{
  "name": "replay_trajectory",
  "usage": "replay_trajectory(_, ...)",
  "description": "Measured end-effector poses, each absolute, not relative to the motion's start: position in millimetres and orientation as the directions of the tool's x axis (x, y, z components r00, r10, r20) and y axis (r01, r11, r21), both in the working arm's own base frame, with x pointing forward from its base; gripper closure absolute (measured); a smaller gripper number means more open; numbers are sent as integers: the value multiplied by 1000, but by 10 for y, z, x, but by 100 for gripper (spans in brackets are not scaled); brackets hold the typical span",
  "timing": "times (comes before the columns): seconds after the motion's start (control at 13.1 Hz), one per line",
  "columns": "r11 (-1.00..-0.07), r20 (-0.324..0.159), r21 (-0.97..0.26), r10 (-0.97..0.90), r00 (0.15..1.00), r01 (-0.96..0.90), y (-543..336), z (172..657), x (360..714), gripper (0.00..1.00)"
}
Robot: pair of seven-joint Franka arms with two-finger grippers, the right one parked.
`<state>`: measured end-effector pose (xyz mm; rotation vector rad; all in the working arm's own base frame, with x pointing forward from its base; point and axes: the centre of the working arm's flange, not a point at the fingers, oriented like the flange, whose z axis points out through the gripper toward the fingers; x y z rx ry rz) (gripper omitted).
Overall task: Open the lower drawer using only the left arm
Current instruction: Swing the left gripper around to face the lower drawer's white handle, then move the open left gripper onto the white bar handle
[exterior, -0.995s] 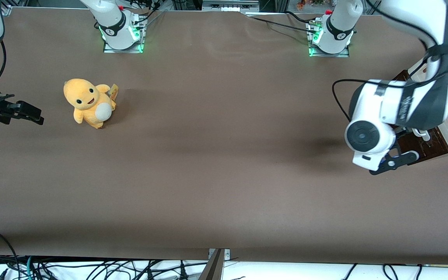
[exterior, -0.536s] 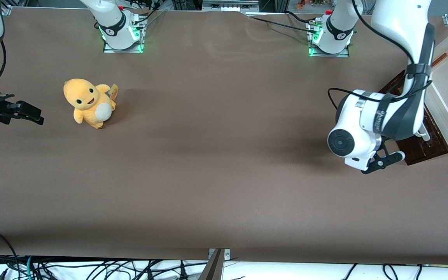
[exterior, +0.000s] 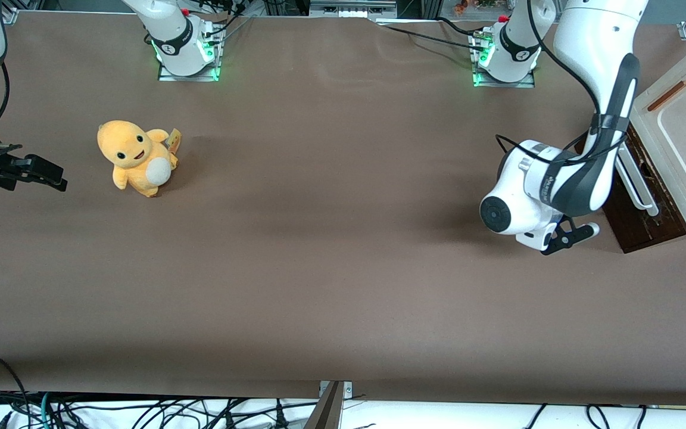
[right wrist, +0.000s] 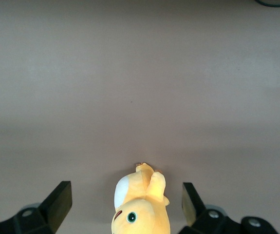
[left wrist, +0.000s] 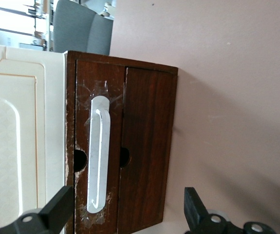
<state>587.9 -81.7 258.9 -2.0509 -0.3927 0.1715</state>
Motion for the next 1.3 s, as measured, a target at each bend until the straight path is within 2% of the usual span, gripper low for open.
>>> replay_trajectory(0.15, -409, 51, -892, 335, 941, 194, -767, 2443, 5783, 0)
replay_trajectory(0.69, -260, 36, -958, 299, 954, 118, -581, 2006, 5524, 0)
replay_trajectory(1.15, -169, 23, -983, 284, 959, 74, -451, 1939, 5416, 0)
replay_trajectory(1.3, -154, 39, -984, 287, 957, 87, -400, 1930, 5410, 0)
